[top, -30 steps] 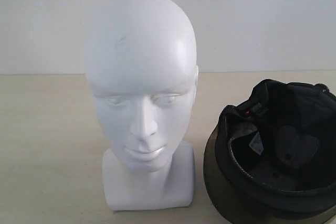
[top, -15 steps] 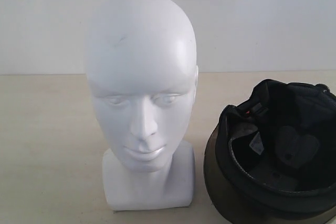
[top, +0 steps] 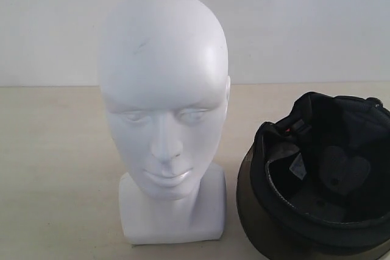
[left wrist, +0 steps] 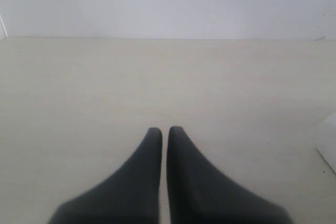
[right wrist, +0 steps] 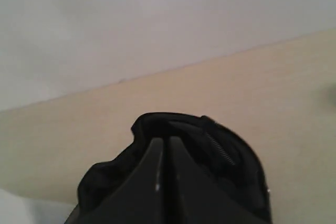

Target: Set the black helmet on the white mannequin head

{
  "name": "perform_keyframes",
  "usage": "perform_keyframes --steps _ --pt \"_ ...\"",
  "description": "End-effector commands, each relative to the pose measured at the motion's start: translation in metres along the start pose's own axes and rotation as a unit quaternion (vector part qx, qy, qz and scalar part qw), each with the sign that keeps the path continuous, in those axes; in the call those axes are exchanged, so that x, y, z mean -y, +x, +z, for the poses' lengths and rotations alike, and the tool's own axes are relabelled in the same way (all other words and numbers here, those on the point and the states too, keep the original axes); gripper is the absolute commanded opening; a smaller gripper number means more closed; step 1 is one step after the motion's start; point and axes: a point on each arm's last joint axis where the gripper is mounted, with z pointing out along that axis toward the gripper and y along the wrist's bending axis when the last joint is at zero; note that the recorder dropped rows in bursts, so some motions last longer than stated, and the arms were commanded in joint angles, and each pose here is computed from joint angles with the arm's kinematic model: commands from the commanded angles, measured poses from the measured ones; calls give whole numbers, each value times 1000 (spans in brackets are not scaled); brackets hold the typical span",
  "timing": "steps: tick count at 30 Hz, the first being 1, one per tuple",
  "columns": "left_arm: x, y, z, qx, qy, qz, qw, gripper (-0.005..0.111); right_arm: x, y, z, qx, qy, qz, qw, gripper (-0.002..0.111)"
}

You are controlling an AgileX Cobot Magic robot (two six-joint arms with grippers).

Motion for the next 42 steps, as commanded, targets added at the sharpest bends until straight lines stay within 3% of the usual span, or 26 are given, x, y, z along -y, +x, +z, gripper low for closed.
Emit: perform_keyframes --steps 1,10,17,24,30,37,42 --pt "0 -1 0 2 2 -4 1000 4 -17 -26 28 -76 -58 -4 995 0" --pt "0 -1 0 2 2 -4 1000 4 -36 -72 63 -154 -99 10 983 0" --pt "0 -1 0 2 2 -4 1000 4 -71 -46 79 -244 -121 -38 962 0" --pt "0 -1 0 2 2 -4 1000 4 -84 -14 87 -315 11 -124 941 0" --pt "0 -1 0 2 2 -4 1000 4 -66 3 94 -388 113 -155 901 0" --pt "0 -1 0 2 2 -4 1000 4 -57 28 124 -410 146 -181 882 0" --pt "0 -1 0 2 2 -4 1000 4 -47 37 139 -426 204 -204 858 0"
